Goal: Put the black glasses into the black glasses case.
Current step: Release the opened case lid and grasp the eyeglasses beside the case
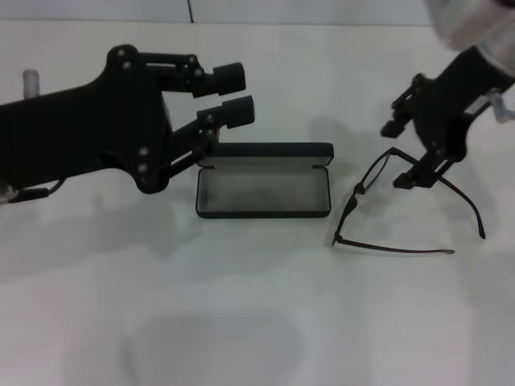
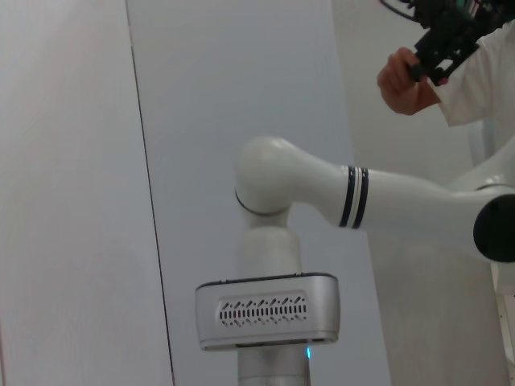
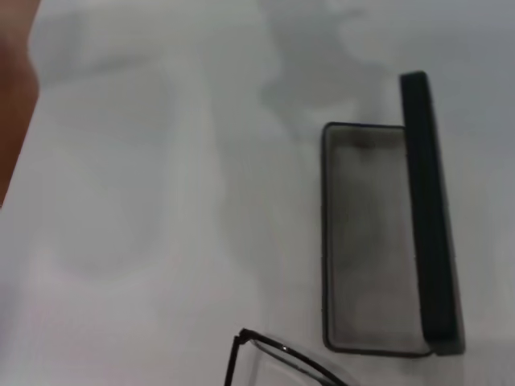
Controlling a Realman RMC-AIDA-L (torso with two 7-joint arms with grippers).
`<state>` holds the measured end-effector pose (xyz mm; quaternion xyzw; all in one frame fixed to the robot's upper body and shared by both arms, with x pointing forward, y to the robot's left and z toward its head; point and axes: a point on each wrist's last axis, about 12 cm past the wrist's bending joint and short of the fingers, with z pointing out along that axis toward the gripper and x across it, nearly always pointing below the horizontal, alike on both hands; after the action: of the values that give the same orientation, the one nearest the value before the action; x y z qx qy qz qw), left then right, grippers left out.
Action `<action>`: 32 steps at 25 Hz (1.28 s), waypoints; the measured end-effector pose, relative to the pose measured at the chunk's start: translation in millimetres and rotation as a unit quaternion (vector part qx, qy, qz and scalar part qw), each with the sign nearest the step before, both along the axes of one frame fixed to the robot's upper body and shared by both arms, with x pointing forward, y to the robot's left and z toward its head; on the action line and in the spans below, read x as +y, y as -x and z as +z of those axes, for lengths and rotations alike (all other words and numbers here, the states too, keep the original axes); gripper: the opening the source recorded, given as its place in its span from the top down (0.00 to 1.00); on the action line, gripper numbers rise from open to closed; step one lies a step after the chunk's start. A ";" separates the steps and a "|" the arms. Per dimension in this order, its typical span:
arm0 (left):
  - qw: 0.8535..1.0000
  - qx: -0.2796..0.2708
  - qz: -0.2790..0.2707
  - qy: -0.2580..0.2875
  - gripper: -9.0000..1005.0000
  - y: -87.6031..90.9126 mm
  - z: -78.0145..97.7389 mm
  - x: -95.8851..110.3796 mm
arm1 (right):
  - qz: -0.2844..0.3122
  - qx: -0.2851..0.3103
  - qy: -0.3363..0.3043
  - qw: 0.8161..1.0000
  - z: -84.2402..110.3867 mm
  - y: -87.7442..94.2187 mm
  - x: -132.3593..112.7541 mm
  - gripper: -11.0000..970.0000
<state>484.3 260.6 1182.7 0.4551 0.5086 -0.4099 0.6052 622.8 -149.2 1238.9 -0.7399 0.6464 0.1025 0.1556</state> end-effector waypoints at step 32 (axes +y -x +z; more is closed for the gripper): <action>0.999 0.030 0.031 0.027 0.79 -5.0 -27.8 10.9 | 0.179 -0.126 0.153 0.964 -48.6 16.3 71.7 0.43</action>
<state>489.2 271.5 1154.9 0.4102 0.5291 -0.4179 0.6141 606.4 -77.5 1190.3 -0.8656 0.4864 -0.0657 0.0995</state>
